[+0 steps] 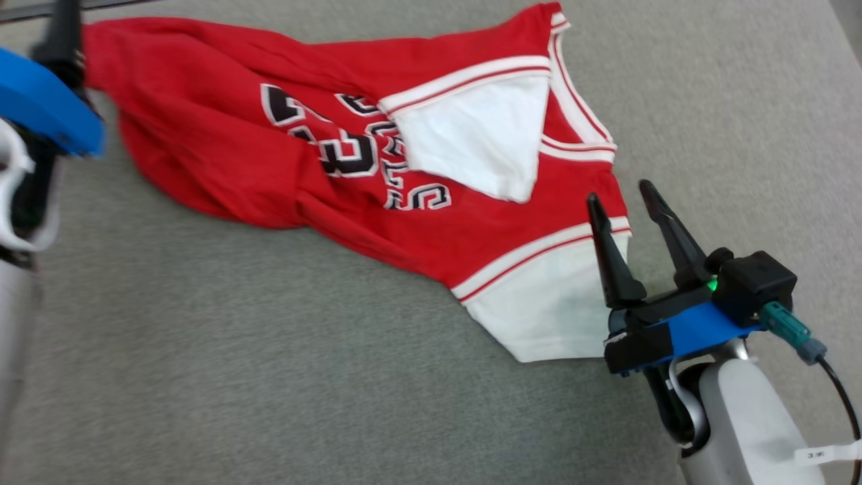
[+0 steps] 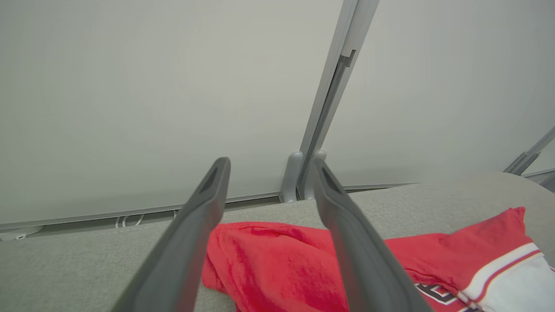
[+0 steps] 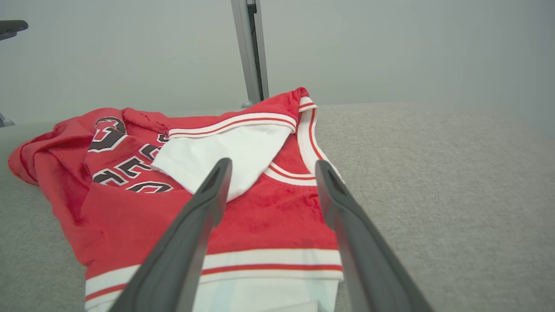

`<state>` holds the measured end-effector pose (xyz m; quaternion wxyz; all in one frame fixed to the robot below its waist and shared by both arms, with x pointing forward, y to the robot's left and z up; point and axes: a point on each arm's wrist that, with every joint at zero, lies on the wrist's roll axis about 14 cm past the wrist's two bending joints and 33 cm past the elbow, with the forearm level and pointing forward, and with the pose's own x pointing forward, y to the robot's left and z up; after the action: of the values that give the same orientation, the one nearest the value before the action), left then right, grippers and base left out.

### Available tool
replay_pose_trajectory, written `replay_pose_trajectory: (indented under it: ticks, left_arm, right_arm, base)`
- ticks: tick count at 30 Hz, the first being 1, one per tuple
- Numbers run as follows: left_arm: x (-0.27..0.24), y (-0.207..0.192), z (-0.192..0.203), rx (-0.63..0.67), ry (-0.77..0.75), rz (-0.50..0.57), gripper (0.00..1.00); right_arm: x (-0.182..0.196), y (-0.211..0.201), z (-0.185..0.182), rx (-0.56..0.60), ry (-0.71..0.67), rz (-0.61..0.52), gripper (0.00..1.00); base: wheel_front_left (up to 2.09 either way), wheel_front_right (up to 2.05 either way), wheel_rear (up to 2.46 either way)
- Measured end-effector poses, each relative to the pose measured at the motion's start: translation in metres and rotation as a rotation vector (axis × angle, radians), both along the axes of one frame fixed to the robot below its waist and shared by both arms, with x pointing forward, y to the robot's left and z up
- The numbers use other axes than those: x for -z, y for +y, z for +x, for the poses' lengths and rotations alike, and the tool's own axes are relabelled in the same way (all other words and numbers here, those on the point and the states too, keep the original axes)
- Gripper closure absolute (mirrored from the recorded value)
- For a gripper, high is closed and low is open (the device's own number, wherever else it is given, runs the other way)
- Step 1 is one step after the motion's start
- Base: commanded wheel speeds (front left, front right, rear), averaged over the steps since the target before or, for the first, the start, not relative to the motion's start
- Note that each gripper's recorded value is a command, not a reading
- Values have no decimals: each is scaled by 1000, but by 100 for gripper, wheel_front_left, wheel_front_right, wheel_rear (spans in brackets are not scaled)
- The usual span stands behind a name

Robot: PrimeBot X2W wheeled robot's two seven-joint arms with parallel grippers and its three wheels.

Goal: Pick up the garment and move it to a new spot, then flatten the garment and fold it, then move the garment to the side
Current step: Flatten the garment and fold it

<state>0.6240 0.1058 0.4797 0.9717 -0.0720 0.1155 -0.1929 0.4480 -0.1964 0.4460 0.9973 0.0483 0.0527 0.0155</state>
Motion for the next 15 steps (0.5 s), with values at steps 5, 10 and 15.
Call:
replay_pose_trajectory:
  ticks: [5,10,15]
  left_arm:
    - [-8,6,-50,-26,-34,-71,0]
    - [-14,18,-99,-106,-101,-128,0]
    - [-8,31,-148,-180,-121,-126,0]
  right_arm:
    - [-15,8,-5,-21,-7,-4,0]
    - [-27,10,-19,-22,1,-3,0]
    - [-36,7,-35,-9,9,-6,0]
  base:
    - [0,0,0]
    - [0,0,0]
    - [0,0,0]
